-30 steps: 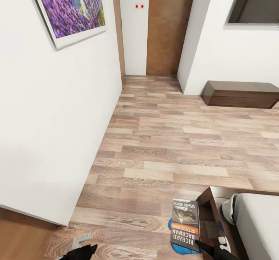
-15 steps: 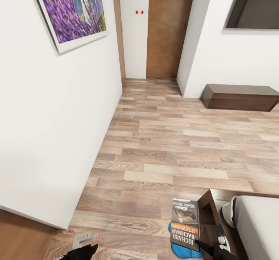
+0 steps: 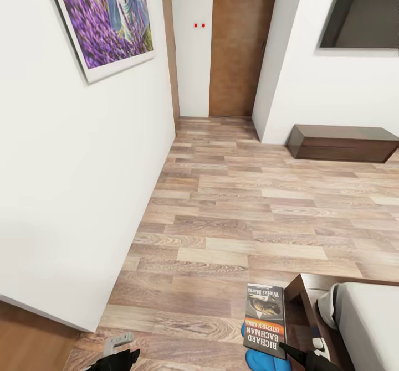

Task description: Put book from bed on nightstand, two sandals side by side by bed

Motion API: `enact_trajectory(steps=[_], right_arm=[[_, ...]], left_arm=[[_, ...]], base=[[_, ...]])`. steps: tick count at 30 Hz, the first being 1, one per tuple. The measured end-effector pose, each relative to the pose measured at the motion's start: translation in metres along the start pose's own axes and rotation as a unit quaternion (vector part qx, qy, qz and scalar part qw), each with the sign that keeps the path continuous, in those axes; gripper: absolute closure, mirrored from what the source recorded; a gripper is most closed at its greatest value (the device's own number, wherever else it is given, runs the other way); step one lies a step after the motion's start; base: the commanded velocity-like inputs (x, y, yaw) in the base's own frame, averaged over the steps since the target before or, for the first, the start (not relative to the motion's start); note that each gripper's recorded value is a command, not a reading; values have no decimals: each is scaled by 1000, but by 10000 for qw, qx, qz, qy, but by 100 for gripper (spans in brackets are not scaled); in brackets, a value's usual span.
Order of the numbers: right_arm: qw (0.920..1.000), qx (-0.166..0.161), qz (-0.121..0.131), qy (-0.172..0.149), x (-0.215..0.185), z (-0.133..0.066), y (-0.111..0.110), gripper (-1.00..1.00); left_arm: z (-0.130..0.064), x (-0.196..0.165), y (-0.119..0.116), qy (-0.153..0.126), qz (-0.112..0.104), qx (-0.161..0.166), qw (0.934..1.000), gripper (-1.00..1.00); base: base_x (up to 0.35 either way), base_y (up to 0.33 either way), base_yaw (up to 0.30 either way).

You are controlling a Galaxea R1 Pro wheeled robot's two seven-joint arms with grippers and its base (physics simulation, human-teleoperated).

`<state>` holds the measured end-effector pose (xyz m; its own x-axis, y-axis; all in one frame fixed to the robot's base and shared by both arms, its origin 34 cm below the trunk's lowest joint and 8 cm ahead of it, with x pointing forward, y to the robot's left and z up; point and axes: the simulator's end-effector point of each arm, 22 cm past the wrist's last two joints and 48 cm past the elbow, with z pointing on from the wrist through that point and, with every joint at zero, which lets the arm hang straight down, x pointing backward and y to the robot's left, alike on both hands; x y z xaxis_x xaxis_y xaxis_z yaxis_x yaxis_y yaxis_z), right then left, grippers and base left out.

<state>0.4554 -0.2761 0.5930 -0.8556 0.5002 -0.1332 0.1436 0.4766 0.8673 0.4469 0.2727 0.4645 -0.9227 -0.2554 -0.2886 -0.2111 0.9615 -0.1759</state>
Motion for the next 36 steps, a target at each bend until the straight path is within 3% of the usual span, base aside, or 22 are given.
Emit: enact_trajectory(steps=[8, 15, 36], right_arm=[[10000, -23, -46, -28, -3, 0, 4, 100], [9999, -44, -85, -48, -6, -1, 7, 100], [9996, -129, -207, -131, -14, -2, 18, 100]], left_arm=[[-2, -6, -2, -64, 4, 18, 10000, -100], [-2, -3, -20, -66, -9, 138, 9999, -100], [-7, 1, -41, -120, -10, 287, 9995, -100]], base=[[0, 0, 0], [0, 0, 0], [0, 0, 42]])
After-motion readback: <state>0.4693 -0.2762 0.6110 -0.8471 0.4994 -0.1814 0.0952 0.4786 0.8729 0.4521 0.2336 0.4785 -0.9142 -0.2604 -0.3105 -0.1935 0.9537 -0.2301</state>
